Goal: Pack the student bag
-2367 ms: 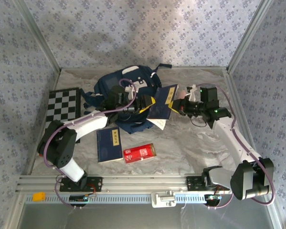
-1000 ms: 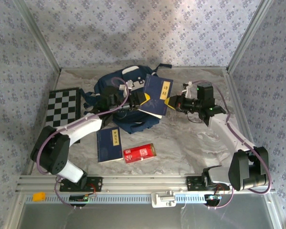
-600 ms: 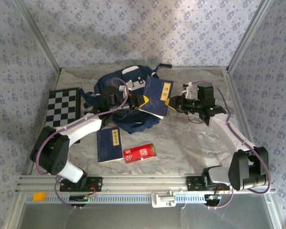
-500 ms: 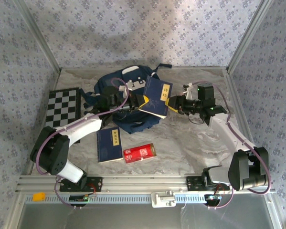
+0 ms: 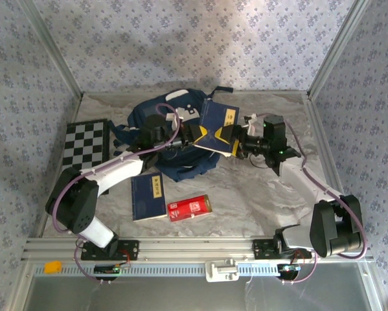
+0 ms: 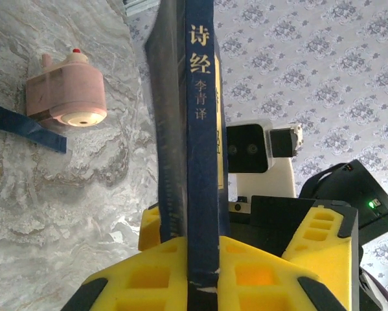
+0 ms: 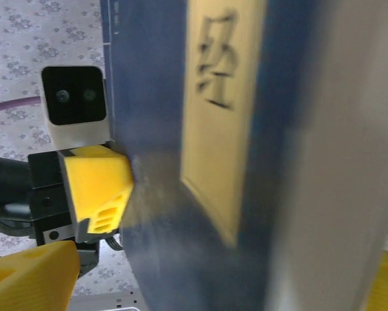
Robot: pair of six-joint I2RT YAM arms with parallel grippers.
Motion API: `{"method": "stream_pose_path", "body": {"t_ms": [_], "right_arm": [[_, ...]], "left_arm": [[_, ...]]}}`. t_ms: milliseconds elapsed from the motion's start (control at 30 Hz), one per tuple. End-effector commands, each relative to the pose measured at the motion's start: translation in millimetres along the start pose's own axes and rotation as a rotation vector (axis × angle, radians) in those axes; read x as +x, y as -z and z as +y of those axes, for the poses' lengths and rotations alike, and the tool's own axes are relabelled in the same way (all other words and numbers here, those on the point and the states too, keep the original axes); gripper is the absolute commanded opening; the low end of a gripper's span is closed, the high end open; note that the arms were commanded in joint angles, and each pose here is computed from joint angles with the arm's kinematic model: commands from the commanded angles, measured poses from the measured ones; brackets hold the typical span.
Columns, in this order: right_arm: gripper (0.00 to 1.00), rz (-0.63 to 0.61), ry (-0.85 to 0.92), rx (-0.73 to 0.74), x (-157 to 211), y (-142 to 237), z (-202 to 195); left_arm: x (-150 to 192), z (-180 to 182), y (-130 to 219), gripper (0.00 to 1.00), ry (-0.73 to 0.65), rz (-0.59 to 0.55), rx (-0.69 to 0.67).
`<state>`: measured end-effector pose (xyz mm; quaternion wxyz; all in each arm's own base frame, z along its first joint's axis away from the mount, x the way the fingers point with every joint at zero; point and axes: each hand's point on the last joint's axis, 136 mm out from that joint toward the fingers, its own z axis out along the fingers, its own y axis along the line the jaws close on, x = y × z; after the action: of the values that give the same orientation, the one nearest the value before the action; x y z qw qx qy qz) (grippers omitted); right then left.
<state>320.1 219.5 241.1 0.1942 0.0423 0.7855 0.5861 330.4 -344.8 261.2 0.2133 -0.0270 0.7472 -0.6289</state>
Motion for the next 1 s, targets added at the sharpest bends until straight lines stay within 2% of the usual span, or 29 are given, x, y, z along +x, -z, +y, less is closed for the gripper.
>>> {"method": "stream_pose_path", "body": {"t_ms": [0, 200, 467, 567, 733, 767, 867, 967], "right_arm": [[0.91, -0.005, 0.045, -0.116, -8, 1, 36], [0.80, -0.028, 0.087, -0.132, -7, 13, 57], [0.58, -0.012, 0.059, -0.056, -7, 6, 35], [0.45, 0.003, 0.038, -0.007, -6, 2, 19], [0.14, 0.003, 0.023, 0.045, -7, 6, 4], [0.09, -0.004, 0.023, 0.049, -8, 9, 4], [0.00, -0.024, 0.028, 0.071, -11, 21, 3], [0.00, -0.062, 0.035, 0.163, -13, 43, -7]], "left_arm": [[-14, -22, 1, 0.00, -0.068, -0.045, 0.040], [-11, -3, 8, 0.00, -0.114, -0.050, -0.070], [-9, 3, 15, 0.00, -0.159, -0.055, -0.126], [-7, 1, 14, 0.00, -0.170, -0.047, -0.122], [-3, 5, 15, 0.00, -0.202, -0.023, -0.153], [-1, 7, 15, 0.03, -0.213, -0.015, -0.165], [6, 12, 18, 0.30, -0.297, 0.039, -0.212], [12, 43, 26, 0.38, -0.421, 0.118, -0.392]]}}
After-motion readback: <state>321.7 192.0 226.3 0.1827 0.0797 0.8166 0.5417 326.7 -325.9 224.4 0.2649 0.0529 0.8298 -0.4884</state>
